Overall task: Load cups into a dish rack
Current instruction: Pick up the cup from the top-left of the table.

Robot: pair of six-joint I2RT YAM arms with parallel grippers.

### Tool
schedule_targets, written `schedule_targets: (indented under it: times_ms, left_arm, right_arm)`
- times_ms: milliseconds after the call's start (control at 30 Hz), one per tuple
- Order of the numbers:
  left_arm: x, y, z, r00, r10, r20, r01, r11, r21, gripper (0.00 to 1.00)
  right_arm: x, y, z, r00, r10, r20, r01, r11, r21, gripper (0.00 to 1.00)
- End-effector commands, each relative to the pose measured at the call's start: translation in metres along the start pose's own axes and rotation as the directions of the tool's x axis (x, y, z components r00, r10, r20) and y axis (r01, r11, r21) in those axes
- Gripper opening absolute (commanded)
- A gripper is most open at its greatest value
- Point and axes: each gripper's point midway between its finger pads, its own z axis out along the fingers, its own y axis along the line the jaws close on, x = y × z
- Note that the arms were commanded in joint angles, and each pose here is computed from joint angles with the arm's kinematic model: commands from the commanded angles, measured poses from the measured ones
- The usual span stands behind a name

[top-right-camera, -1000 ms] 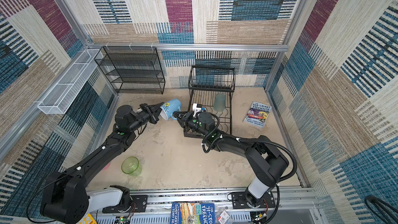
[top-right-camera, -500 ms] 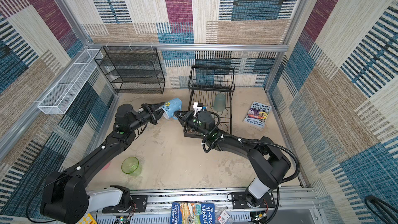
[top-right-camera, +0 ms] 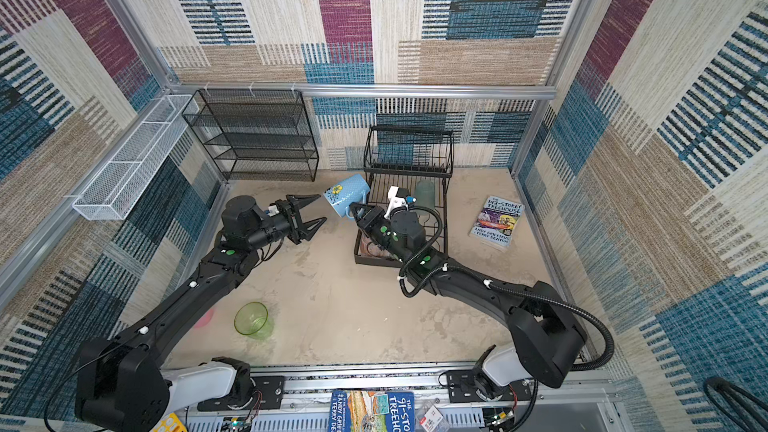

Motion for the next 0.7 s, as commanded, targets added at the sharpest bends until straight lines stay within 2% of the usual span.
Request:
schedule_targets:
  times_ms: [0,133,300,467,567,667]
  left_arm:
    - [0.007,0.01,-0.002,0.992,0.119,-0.045,-0.122,0.99,-0.07,0.73]
    - [0.007,0.014,-0.008,0.977,0.209,-0.047,-0.213,0.97,-0.118,0.79]
    - [0.0,0.026,-0.012,0.953,0.299,-0.049,-0.303,0.937,-0.171,0.94]
    - [-0.006,0.035,-0.015,0.919,0.384,-0.091,-0.395,0.888,-0.236,0.98]
    - [-0.008,0.035,-0.02,0.879,0.461,-0.118,-0.475,0.832,-0.288,0.99]
    - [-0.011,0.032,-0.029,0.823,0.553,-0.128,-0.559,0.753,-0.347,0.99]
  right_arm:
    - [-0.024,0.014,-0.011,0.985,-0.124,0.118,0.125,0.992,0.001,0.0]
    - [-0.038,0.011,-0.029,0.957,-0.232,0.176,0.222,0.972,0.075,0.0]
    - [-0.052,0.005,-0.051,0.906,-0.371,0.203,0.337,0.924,0.183,0.0]
    - [-0.065,-0.008,-0.075,0.843,-0.498,0.206,0.425,0.849,0.312,0.0]
    - [-0.075,-0.019,-0.092,0.808,-0.552,0.208,0.444,0.801,0.401,0.0]
    - [-0.082,-0.03,-0.108,0.783,-0.588,0.2,0.448,0.758,0.475,0.0]
